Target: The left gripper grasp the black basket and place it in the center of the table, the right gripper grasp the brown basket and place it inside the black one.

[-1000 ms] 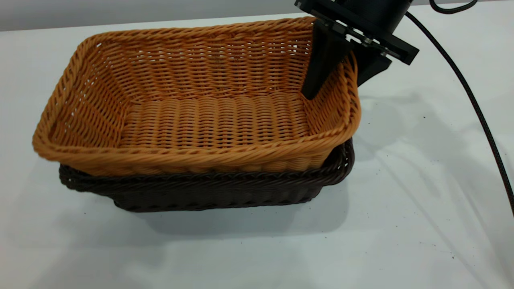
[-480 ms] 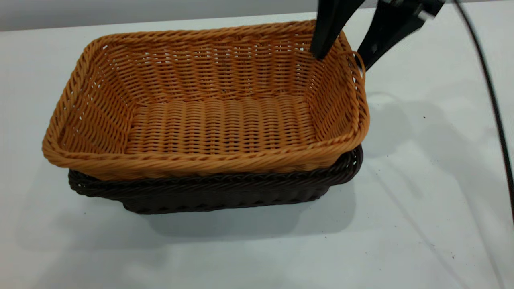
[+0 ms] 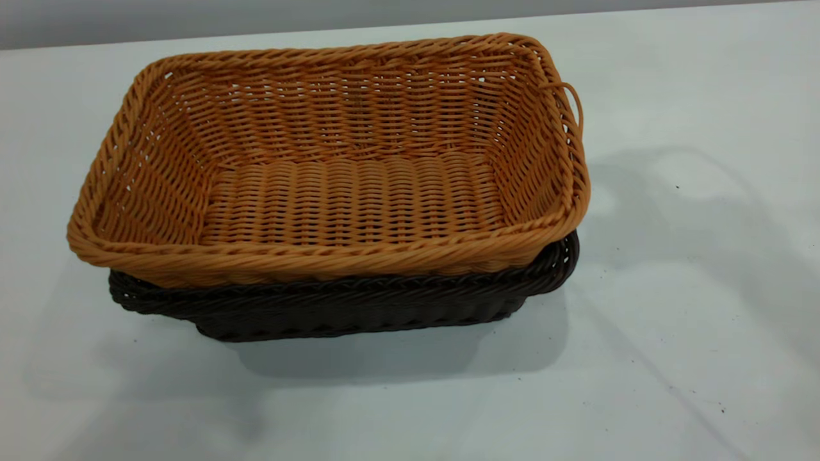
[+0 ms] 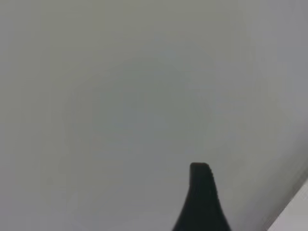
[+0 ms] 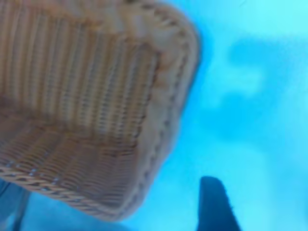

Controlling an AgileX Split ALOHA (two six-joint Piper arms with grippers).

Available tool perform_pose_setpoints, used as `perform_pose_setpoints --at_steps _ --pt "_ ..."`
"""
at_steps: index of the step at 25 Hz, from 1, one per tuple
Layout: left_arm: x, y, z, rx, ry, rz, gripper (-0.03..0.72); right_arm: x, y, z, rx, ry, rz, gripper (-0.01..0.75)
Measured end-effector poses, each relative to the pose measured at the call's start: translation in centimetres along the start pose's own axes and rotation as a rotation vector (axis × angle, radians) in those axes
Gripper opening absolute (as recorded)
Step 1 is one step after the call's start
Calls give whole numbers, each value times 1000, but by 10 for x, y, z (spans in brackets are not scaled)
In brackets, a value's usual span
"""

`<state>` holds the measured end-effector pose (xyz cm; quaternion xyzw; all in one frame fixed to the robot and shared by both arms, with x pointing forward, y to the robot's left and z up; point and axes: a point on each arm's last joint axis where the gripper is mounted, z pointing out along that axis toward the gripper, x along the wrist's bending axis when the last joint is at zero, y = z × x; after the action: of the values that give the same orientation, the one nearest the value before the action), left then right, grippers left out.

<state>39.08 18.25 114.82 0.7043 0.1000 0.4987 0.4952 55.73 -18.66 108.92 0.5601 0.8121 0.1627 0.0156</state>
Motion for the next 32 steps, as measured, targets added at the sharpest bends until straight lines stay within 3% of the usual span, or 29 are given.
perform_pose_setpoints --at_steps 3,10,16,27,32 --pt "3 4 -7 -18 16 -63 433 3 -14 -43 -111 -60 -29 369" --pt "16 11 -30 -68 93 -439 350 11 -64 -136 -365 -200 -69 330" --pt "22 4 -35 -26 188 -733 289 16 -126 -203 -581 -327 -73 253" --pt "21 4 -34 -24 175 -771 281 31 -254 -275 -967 -389 -68 62" --pt "21 4 -34 -23 179 -768 264 34 -290 -269 -1026 -360 -64 11"
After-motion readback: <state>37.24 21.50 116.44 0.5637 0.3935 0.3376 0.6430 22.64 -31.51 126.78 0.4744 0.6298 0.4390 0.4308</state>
